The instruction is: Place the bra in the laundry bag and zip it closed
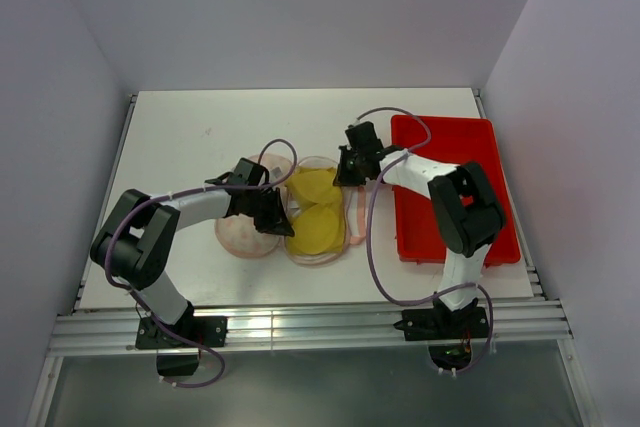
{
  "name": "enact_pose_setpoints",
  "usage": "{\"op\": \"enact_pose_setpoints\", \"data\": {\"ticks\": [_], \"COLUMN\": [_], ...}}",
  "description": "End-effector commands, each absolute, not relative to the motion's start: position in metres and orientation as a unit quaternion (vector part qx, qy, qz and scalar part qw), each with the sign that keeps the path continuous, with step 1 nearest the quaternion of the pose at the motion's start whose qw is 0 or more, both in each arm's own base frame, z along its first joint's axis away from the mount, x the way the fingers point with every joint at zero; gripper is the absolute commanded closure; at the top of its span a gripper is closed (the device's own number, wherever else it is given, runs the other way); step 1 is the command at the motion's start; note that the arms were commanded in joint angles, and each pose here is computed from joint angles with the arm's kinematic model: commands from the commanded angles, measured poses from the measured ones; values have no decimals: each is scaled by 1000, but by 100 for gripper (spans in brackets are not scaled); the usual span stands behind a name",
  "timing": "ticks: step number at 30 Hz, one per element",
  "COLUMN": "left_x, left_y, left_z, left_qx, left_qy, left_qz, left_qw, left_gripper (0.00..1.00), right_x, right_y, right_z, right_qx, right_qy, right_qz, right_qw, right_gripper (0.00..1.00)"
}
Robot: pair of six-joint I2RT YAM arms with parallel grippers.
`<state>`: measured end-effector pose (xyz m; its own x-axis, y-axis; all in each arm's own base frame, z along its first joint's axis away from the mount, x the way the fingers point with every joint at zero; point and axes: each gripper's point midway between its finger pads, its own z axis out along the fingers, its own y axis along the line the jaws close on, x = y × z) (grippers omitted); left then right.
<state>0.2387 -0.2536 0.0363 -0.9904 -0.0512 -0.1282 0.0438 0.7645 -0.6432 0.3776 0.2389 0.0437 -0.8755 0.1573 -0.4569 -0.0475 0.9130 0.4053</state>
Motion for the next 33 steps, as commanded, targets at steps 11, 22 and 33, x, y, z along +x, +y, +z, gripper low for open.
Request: {"op": "enact_pose_setpoints", "data": {"ticks": [11, 22, 33], "left_x": [242, 248, 248], "left_y": [-252, -250, -249], "left_z": [51, 73, 83], "left_qx": [-9, -13, -16], "left_qy": [931, 932, 932], "left_qz": [-350, -335, -325], "left_qw": [105, 140, 161], "left_gripper": [100, 100, 100], "right_x": [400, 398, 380], "right_y": [223, 238, 240], "right_z": [106, 103, 78], "right_qx": [155, 183, 194], "right_qy": [891, 884, 899], "right_qz": [220, 218, 177], "right_qw": [365, 372, 350], "right_gripper": [100, 100, 100]}}
